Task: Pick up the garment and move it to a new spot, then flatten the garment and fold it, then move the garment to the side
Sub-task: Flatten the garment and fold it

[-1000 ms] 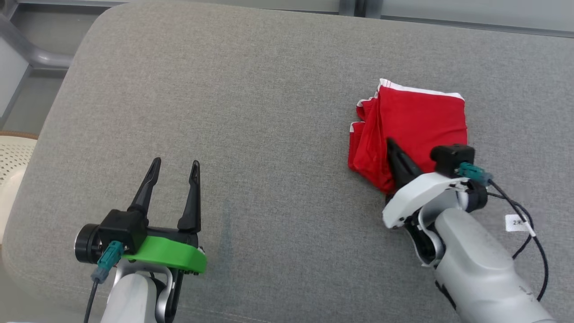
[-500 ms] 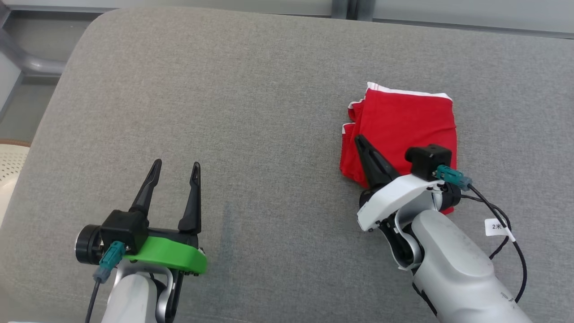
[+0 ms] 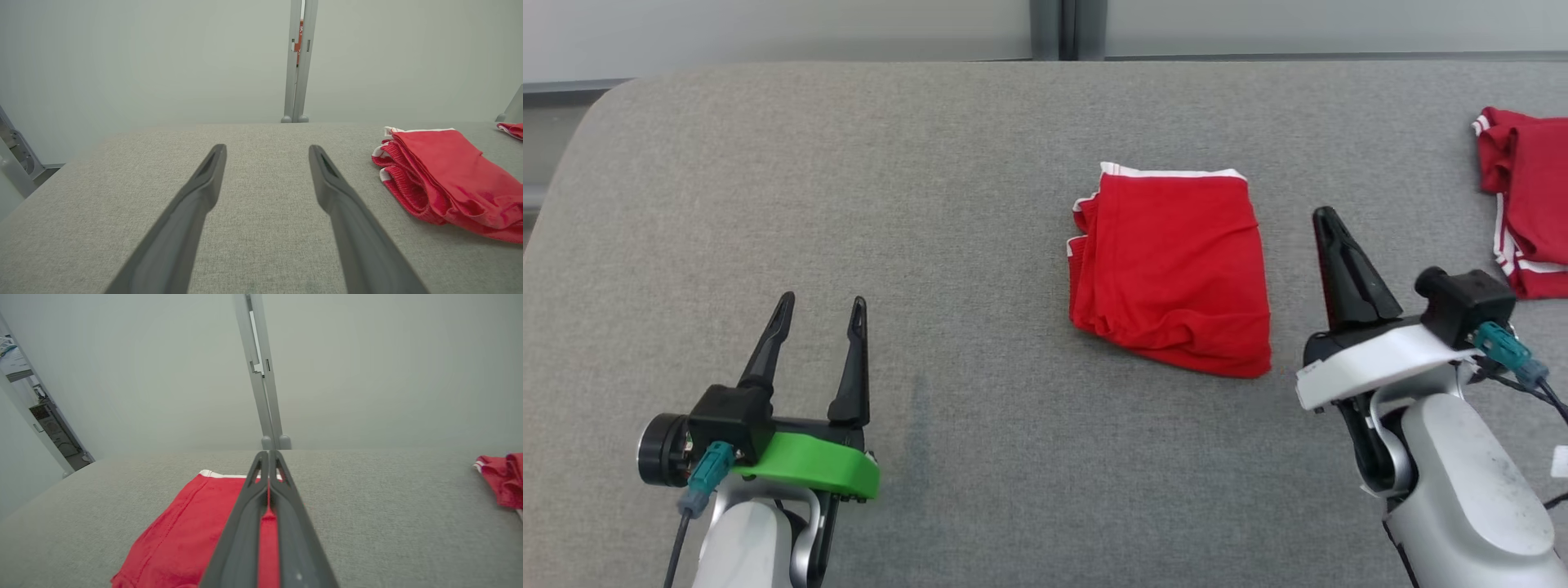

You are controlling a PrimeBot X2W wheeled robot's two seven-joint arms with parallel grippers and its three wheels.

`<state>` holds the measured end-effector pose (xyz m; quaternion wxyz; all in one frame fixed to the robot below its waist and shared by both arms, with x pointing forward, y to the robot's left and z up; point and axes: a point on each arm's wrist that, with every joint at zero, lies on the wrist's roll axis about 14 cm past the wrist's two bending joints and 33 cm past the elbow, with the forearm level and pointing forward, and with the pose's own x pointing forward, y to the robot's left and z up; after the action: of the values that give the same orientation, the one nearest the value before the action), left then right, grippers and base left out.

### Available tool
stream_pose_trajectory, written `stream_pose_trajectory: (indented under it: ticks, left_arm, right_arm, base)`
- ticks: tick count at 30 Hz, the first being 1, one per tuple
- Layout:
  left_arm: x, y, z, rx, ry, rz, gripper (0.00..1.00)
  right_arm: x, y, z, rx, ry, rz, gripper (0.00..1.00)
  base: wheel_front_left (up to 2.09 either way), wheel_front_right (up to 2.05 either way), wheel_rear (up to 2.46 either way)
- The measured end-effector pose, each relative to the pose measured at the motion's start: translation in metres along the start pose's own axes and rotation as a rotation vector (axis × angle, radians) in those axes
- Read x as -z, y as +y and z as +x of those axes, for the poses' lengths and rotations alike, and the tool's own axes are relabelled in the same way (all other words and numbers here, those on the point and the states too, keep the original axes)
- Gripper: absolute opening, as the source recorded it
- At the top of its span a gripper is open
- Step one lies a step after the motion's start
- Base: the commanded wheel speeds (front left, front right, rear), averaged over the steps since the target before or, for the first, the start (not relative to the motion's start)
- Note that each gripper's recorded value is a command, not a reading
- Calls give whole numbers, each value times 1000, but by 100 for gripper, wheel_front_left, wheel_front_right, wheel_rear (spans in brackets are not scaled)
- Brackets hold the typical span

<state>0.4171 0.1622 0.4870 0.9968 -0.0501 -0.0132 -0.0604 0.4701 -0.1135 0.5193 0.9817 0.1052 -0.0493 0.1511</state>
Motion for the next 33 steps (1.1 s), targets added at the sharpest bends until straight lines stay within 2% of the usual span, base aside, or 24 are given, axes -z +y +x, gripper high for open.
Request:
stream_pose_trajectory:
  ticks: [2,3,4,5,6,7,8,15,33]
  left_arm:
    - [-1,-3,2,10,-4,2,100]
    - [-2,-4,3,13,-6,1,100]
    - [-2,-5,3,16,-7,0,100]
    - [-2,-6,2,18,-7,1,100]
    - [-2,-5,1,17,-6,2,100]
    - [-2,-5,1,15,-6,2,100]
    - [-3,-5,0,15,-9,2,100]
    - [-7,-2,-8,8,-17,13,100]
    - [-13,17,-36,-57,-28,38,100]
  right_arm:
    - [-7,-13,-12,39,-15,-18,2]
    - [-8,-16,-18,50,-16,-22,8]
    - [-8,-19,-24,61,-13,-29,20]
    - [-7,-21,-31,69,-10,-40,34]
    - [-8,-23,-35,76,-10,-48,53]
    - [-10,-25,-41,87,-14,-55,95]
    - [-13,-27,-46,100,-20,-55,100]
    - [-22,-30,-73,152,-47,-55,100]
    - [-21,-27,-102,195,-46,-57,100]
  base:
    - [0,0,0]
    - [0,0,0]
    - [0,0,0]
    - [0,0,0]
    - [0,0,0]
    - [0,0,0]
    - [0,0,0]
    - [0,0,0]
    - [0,0,0]
